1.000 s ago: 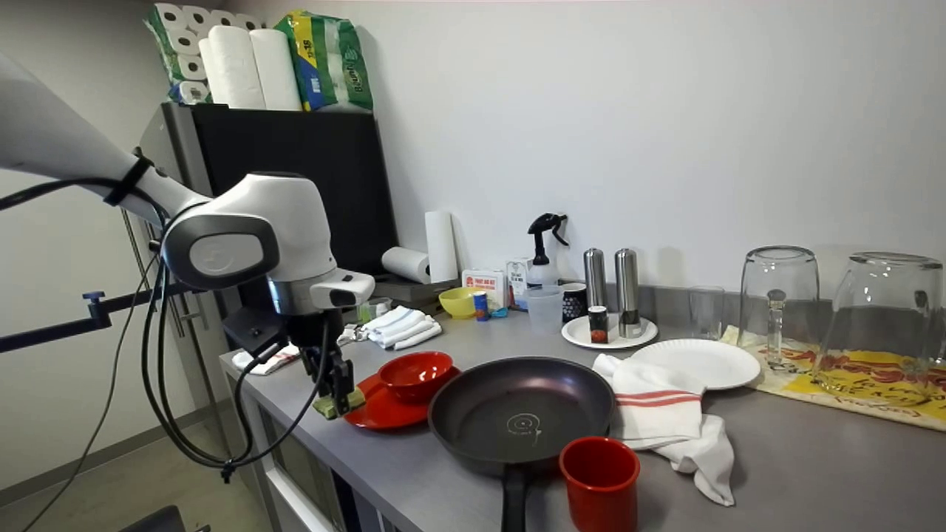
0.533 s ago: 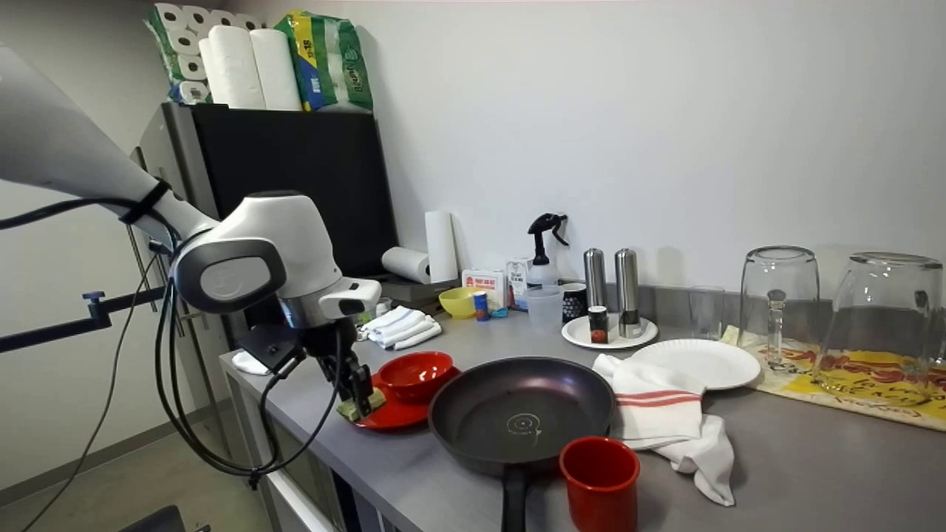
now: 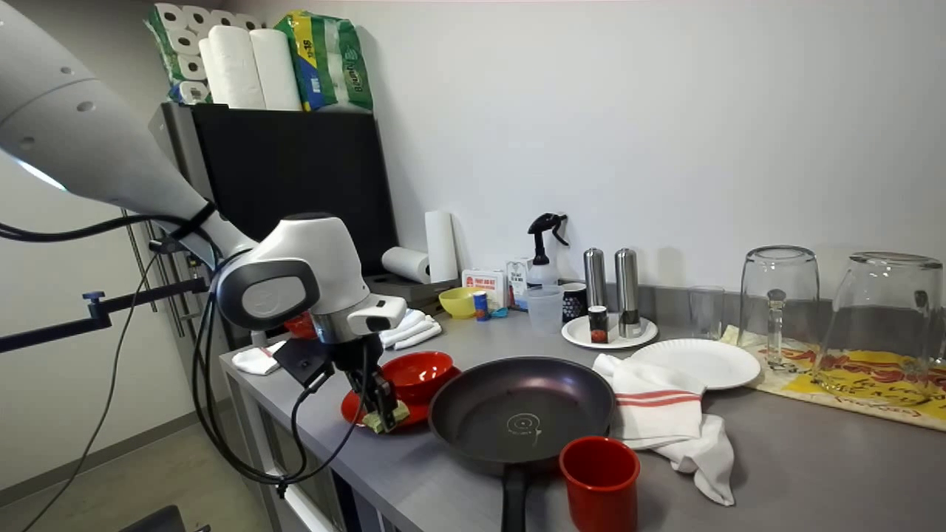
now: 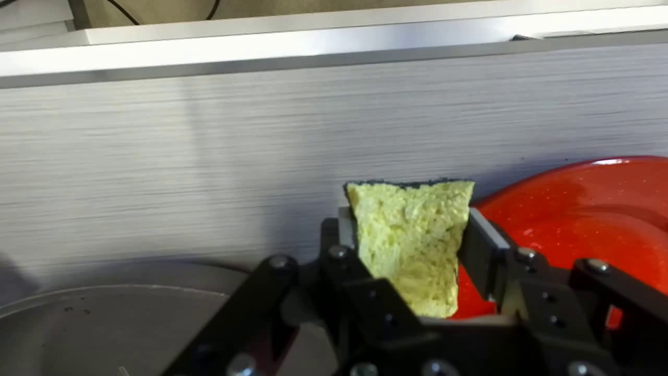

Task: Wipe inside the red bowl with the sponge

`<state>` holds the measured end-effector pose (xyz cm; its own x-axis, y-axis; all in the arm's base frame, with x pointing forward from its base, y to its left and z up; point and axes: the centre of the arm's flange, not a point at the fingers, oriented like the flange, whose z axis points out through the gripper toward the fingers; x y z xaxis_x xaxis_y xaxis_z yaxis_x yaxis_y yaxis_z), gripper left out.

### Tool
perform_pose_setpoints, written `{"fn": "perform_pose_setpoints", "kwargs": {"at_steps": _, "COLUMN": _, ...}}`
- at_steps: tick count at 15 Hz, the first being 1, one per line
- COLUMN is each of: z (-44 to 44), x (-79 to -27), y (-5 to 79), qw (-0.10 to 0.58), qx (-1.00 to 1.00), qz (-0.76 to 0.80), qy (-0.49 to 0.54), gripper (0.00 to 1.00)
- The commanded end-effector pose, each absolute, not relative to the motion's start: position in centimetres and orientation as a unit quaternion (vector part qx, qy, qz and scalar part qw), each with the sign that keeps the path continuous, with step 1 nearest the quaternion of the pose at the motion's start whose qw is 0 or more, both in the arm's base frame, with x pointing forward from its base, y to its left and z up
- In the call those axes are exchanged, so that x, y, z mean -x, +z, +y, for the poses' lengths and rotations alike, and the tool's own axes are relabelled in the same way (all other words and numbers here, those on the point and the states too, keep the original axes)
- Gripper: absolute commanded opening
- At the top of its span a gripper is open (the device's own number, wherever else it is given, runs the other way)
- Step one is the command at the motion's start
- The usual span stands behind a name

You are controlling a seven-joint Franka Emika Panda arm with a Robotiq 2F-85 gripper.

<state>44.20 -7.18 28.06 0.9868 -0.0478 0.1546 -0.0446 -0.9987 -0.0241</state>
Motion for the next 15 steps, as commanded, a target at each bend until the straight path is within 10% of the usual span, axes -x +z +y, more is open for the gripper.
{"fn": "perform_pose_setpoints", "kwargs": {"at_steps": 1, "z": -7.9, "x": -47.1, "y": 26.6, "qw": 0.009, "qx": 0.996, "qz": 0.05, "qy": -0.073, "gripper": 0.25}}
{"fn": "perform_pose_setpoints", "kwargs": {"at_steps": 15, "z": -9.6, "x": -46.0, "y": 23.2, "qw": 0.012, "qx": 0.995, "qz": 0.098, "qy": -0.028, "gripper": 0.25}}
